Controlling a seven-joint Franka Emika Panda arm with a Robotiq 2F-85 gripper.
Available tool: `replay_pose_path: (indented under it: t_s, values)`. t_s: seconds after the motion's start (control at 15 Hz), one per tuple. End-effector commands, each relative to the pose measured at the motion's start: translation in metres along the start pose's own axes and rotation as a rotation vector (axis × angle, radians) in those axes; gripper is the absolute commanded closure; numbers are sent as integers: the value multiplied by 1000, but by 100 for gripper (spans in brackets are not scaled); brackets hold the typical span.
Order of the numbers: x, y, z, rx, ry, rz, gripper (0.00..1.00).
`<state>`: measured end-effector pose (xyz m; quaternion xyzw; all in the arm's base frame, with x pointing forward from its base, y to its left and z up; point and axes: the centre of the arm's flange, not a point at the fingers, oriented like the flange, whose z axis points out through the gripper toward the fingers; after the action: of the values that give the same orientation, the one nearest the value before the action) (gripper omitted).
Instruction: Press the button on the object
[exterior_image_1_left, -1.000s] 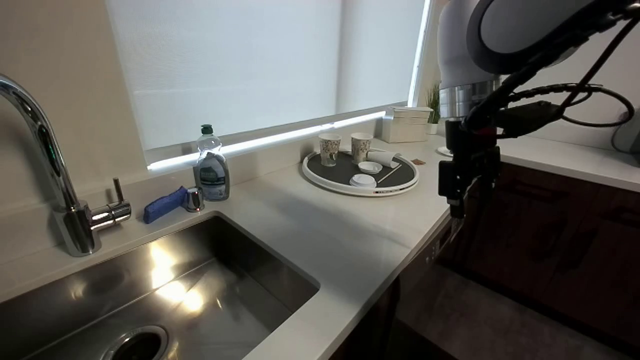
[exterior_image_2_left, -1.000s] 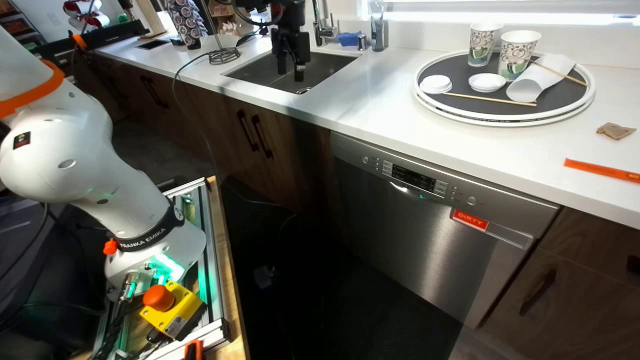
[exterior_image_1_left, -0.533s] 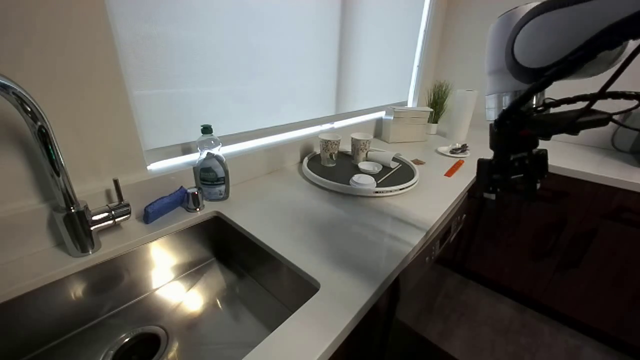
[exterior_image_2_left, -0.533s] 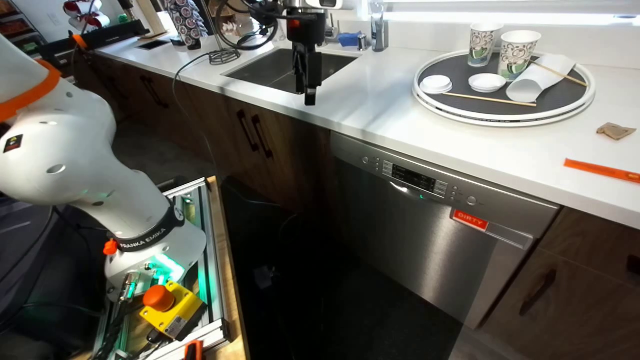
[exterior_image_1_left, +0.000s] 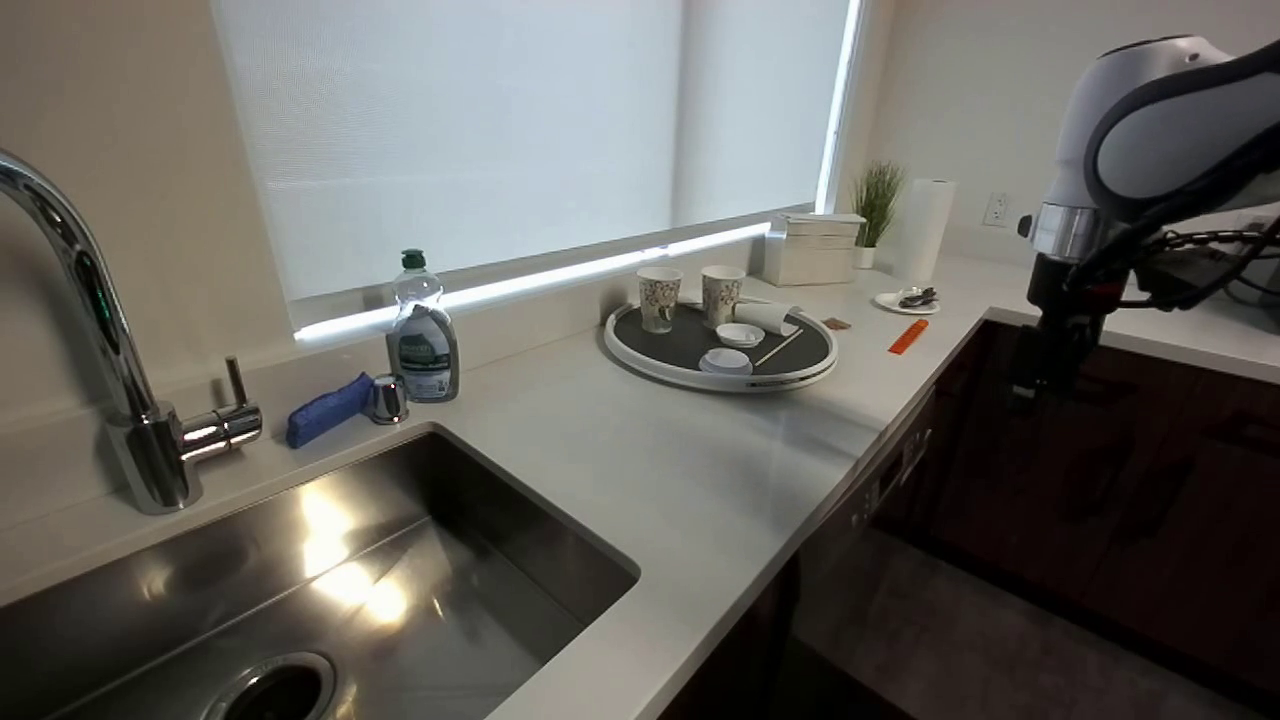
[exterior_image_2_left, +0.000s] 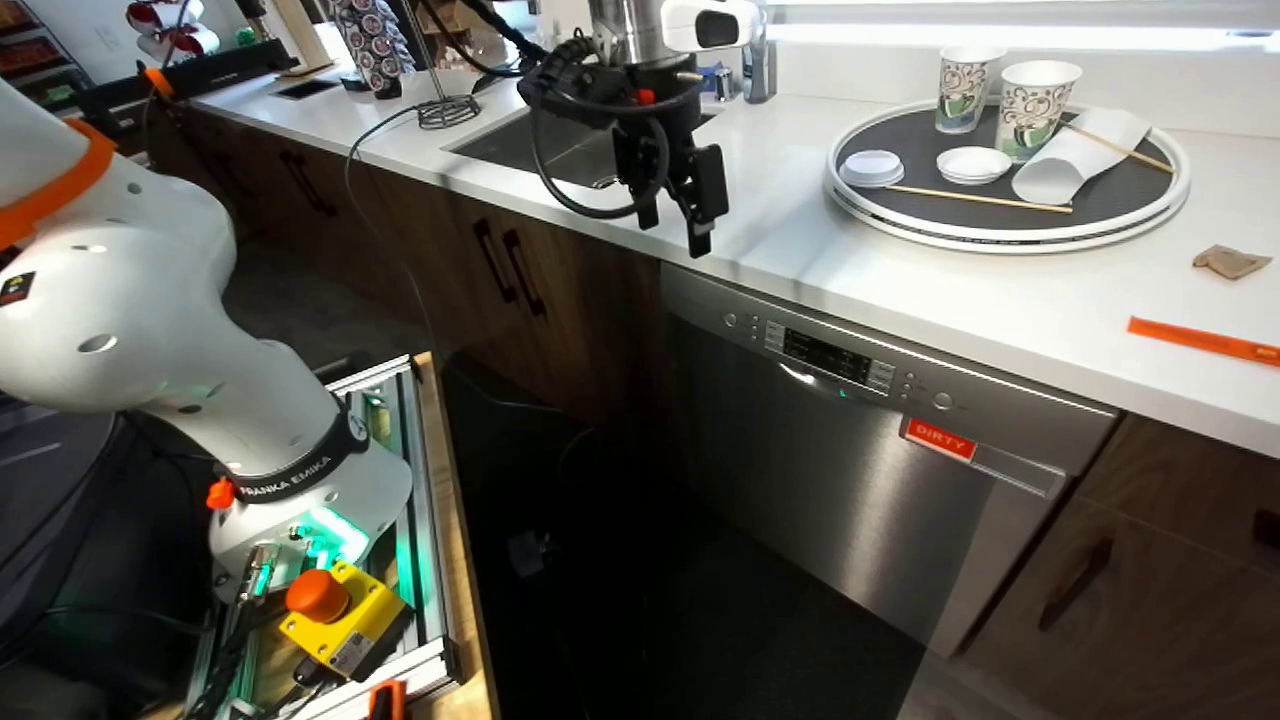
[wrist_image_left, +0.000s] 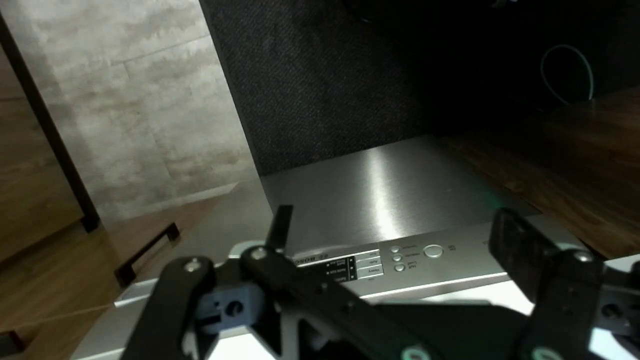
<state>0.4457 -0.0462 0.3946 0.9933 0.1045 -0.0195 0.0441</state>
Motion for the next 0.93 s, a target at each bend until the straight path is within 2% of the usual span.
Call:
replay_pose_path:
  t_s: [0.0, 0.2, 0.47, 0.73, 0.87]
  values:
    - [0, 3, 2, -2, 17, -37, 0]
    - [1, 5, 4, -4, 31, -81, 0]
    - [2, 9, 8, 6, 20, -76, 0]
    - [0, 65, 41, 21, -8, 47, 0]
    - [-3, 95, 61, 45, -10, 66, 0]
